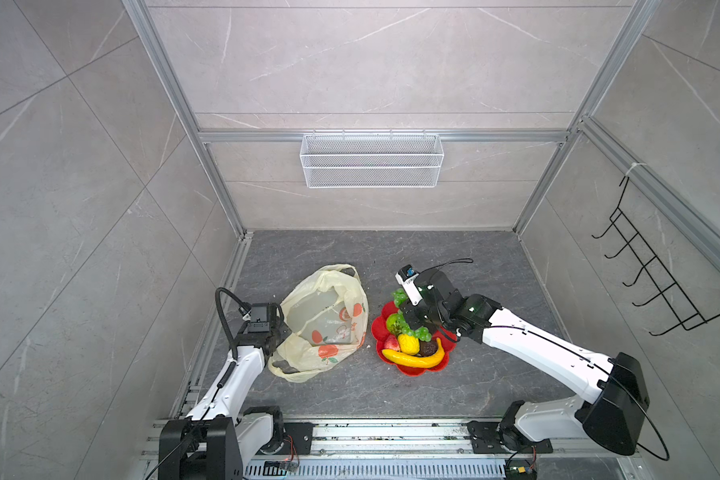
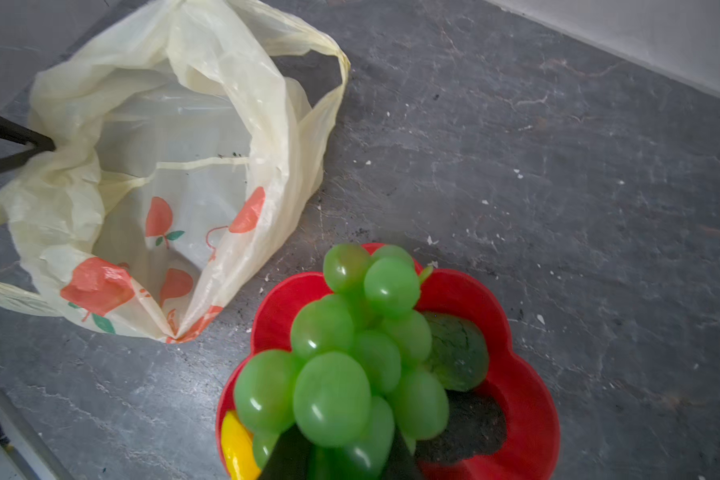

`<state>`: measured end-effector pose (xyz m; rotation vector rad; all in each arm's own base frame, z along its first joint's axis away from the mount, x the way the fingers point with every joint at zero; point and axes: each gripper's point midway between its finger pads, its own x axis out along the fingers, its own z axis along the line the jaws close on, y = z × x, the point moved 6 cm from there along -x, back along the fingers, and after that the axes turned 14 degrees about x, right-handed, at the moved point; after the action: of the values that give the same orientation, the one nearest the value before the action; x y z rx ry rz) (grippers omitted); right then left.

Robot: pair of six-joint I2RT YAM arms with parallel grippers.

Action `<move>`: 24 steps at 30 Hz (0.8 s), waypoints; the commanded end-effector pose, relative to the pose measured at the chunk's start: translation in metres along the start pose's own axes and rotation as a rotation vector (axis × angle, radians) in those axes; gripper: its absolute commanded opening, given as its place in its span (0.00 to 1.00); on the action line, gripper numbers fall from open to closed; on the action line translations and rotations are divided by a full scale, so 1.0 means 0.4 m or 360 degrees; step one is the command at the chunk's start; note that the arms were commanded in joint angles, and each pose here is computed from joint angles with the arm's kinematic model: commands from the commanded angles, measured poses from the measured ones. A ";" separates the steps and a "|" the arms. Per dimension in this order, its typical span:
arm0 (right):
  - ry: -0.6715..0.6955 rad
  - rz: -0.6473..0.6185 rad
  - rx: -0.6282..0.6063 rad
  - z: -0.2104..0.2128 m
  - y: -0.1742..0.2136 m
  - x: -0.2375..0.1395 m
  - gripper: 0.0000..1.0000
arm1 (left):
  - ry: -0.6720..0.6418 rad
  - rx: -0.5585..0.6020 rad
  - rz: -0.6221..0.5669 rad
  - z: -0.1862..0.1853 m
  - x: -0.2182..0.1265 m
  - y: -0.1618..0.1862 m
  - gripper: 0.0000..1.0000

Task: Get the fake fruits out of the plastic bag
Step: 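Carry the green grapes over the red plate with the right gripper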

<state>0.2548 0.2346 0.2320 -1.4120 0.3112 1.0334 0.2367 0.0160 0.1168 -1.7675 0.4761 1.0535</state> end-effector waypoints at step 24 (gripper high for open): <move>0.0218 0.0237 0.0061 -0.062 0.061 0.155 0.23 | 0.0011 0.0024 -0.0027 0.000 0.001 -0.007 0.00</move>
<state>0.2750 0.2333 0.1683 -1.4397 0.5275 1.0695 0.2372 0.0161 0.1168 -1.7694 0.4729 1.0494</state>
